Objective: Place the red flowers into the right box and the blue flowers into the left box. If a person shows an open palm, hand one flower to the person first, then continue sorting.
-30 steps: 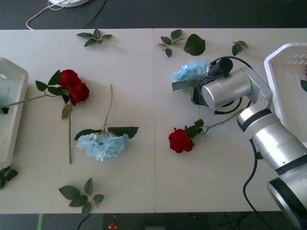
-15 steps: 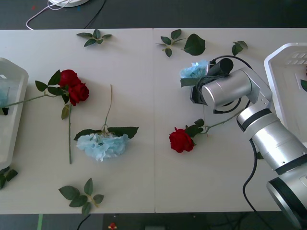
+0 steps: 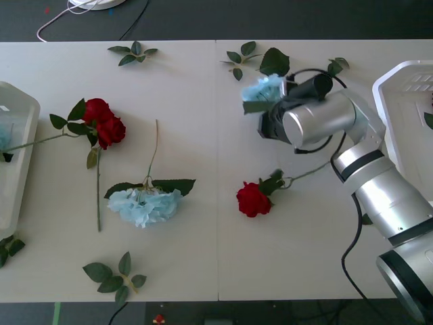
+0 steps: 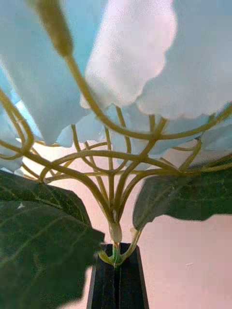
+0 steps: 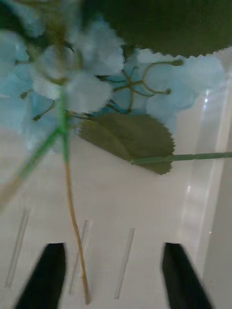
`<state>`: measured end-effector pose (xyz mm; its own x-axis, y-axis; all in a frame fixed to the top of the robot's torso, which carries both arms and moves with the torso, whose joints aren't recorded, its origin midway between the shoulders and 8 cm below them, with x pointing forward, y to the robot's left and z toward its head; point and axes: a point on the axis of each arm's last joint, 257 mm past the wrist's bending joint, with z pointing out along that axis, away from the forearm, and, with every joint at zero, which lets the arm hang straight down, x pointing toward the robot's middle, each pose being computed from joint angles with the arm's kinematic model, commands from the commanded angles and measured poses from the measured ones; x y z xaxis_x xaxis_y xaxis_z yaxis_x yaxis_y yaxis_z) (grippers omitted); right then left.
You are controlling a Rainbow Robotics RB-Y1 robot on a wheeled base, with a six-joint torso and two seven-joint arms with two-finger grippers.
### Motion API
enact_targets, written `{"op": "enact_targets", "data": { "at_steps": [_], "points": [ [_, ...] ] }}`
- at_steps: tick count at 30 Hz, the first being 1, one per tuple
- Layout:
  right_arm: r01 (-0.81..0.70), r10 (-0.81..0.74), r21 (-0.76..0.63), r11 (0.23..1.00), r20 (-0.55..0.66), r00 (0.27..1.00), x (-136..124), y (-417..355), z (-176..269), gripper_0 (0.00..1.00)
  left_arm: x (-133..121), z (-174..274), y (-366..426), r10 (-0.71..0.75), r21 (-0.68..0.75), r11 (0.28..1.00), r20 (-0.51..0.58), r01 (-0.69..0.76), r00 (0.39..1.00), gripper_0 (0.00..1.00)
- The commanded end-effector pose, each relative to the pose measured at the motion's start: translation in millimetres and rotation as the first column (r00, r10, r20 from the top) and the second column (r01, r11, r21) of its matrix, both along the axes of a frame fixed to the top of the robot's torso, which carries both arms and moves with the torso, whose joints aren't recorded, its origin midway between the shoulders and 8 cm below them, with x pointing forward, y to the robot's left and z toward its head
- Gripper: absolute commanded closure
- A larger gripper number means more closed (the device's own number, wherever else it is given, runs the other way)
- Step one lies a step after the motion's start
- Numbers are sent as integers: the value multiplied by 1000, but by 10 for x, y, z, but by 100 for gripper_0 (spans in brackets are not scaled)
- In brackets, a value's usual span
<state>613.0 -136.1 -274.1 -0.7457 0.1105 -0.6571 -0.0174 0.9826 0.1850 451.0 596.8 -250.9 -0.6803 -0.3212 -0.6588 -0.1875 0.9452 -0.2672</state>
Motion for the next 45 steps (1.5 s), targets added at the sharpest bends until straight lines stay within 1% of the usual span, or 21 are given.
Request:
{"op": "enact_targets", "data": {
  "at_steps": [1, 3, 5, 6, 9, 12, 15, 16, 17, 18, 21, 25, 27, 29, 30, 33, 35, 36, 38, 41, 45],
  "points": [
    [-121, 116, 37, 992, 118, 986, 22, 299, 860, 100, 71, 441, -78, -101, 15, 995, 48, 100, 994, 0],
    [-147, 138, 63, 987, 128, 982, -50, 357, 998, 100, 7, 513, -80, -116, -1, 993, 39, 116, 992, 0],
    [-209, 194, 84, 974, 163, 967, -189, 439, 1225, 100, -104, 641, -124, -149, -35, 988, 27, 150, 989, 0],
    [-225, 207, 91, 970, 169, 964, -232, 451, 1264, 100, -133, 672, -148, -159, -49, 986, 26, 160, 987, 0],
    [-324, 293, 113, 939, 229, 928, -473, 499, 1569, 100, -278, 945, -327, -249, -82, 965, 20, 250, 968, 0],
    [-413, 364, 147, 899, 274, 890, -686, 565, 1763, 100, -350, 1098, -481, -318, -80, 945, 14, 318, 948, 0],
    [-530, 450, 184, 828, 346, 823, -950, 655, 2007, 100, -428, 1249, -723, -423, -41, 906, -16, 422, 906, 0],
    [-552, 467, 186, 813, 360, 808, -1001, 673, 2037, 100, -433, 1282, -767, -442, -24, 897, -24, 442, 897, 0],
    [-599, 497, 189, 778, 400, 770, -1115, 701, 2137, 100, -444, 1347, -854, -485, 34, 873, -54, 487, 873, 0],
    [-617, 507, 191, 763, 414, 755, -1163, 705, 2171, 100, -446, 1370, -877, -498, 62, 862, -69, 502, 864, 0],
    [-703, 552, 201, 682, 488, 676, -1400, 776, 2353, 100, -406, 1488, -982, -550, 232, 786, -159, 572, 820, 0],
    [-802, 589, 213, 559, 579, 564, -1752, 878, 2557, 100, -288, 1627, -1143, -572, 456, 624, -288, 635, 768, 0],
    [-839, 597, 224, 495, 614, 517, -1918, 935, 2633, 100, -221, 1697, -1203, -568, 532, 547, -332, 647, 753, 0],
    [-870, 602, 232, 434, 644, 472, -2070, 995, 2695, 100, -179, 1728, -1229, -563, 579, 483, -369, 657, 739, 0],
    [-878, 604, 233, 418, 651, 460, -2111, 1017, 2704, 100, -166, 1734, -1223, -564, 593, 457, -383, 663, 732, 0],
    [-913, 609, 234, 335, 685, 400, -2312, 1136, 2760, 100, -94, 1718, -1114, -547, 646, 307, -481, 698, 685, 0],
    [-924, 596, 244, 293, 710, 376, -2408, 1220, 2804, 100, -53, 1687, -1012, -520, 666, 237, -528, 707, 671, 0],
    [-926, 593, 248, 286, 713, 374, -2421, 1240, 2808, 100, -40, 1681, -990, -514, 671, 217, -538, 709, 668, 0],
    [-931, 582, 262, 256, 727, 365, -2487, 1343, 2828, 100, 20, 1649, -932, -498, 688, 152, -567, 710, 656, 0],
    [-932, 566, 270, 241, 741, 361, -2506, 1463, 2856, 100, 219, 1609, -951, -488, 710, 38, -601, 703, 633, 0],
    [-931, 549, 275, 239, 752, 364, -2499, 1571, 2862, 100, 429, 1489, -1040, -502, 707, 0, -611, 707, 611, 0]
  ]
}}
